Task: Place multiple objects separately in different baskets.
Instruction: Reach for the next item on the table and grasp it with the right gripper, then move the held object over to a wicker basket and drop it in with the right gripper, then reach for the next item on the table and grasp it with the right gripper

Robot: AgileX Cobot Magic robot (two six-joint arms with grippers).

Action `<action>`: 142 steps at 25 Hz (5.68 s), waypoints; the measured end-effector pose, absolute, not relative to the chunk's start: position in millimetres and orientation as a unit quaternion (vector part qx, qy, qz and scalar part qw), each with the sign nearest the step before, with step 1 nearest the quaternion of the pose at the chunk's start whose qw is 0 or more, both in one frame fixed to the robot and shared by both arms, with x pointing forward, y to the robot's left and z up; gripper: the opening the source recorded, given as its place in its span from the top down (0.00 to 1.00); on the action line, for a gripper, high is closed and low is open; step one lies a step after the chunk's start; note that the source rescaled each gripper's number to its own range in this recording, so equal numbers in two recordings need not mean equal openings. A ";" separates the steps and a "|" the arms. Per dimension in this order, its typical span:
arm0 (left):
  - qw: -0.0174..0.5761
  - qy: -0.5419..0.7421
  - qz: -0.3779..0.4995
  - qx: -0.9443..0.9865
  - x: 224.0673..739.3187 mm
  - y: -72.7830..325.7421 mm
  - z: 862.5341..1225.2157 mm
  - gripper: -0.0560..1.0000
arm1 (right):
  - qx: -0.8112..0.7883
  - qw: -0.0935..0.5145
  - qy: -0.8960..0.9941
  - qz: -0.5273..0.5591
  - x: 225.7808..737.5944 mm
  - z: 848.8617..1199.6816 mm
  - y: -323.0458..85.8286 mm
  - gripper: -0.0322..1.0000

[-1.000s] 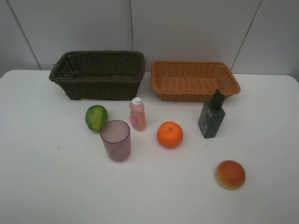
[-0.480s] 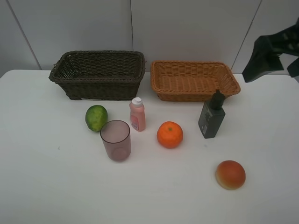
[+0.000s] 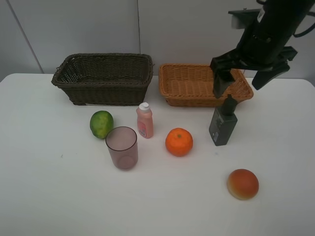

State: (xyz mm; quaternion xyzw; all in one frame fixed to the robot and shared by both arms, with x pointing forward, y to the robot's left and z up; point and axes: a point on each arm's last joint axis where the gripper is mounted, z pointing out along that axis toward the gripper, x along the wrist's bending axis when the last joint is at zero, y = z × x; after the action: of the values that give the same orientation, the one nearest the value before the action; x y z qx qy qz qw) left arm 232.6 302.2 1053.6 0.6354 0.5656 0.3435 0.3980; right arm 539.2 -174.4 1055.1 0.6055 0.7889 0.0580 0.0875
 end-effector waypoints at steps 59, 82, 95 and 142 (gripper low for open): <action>0.398 0.566 0.343 0.635 232.6 302.2 1053.6 0.00 | 0.610 0.045 0.790 -0.028 590.0 943.7 -175.5 0.94; 0.398 0.566 0.343 0.635 232.6 302.2 1053.6 0.00 | 0.410 0.193 0.863 0.223 587.4 1122.0 -17.8 0.94; 0.398 0.566 0.343 0.635 232.6 302.2 1053.6 0.00 | 0.358 0.230 0.834 0.352 654.5 1014.9 46.2 0.94; 0.398 0.565 0.344 0.635 232.7 302.2 1053.7 0.00 | 0.441 0.124 0.880 0.124 603.3 1055.8 -30.5 0.01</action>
State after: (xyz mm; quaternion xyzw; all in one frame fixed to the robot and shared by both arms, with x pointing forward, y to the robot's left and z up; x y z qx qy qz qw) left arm 232.7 302.2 1053.7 0.6352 0.5655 0.3437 0.3983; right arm 603.3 -30.5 1055.8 0.4409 0.8802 0.1244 0.1238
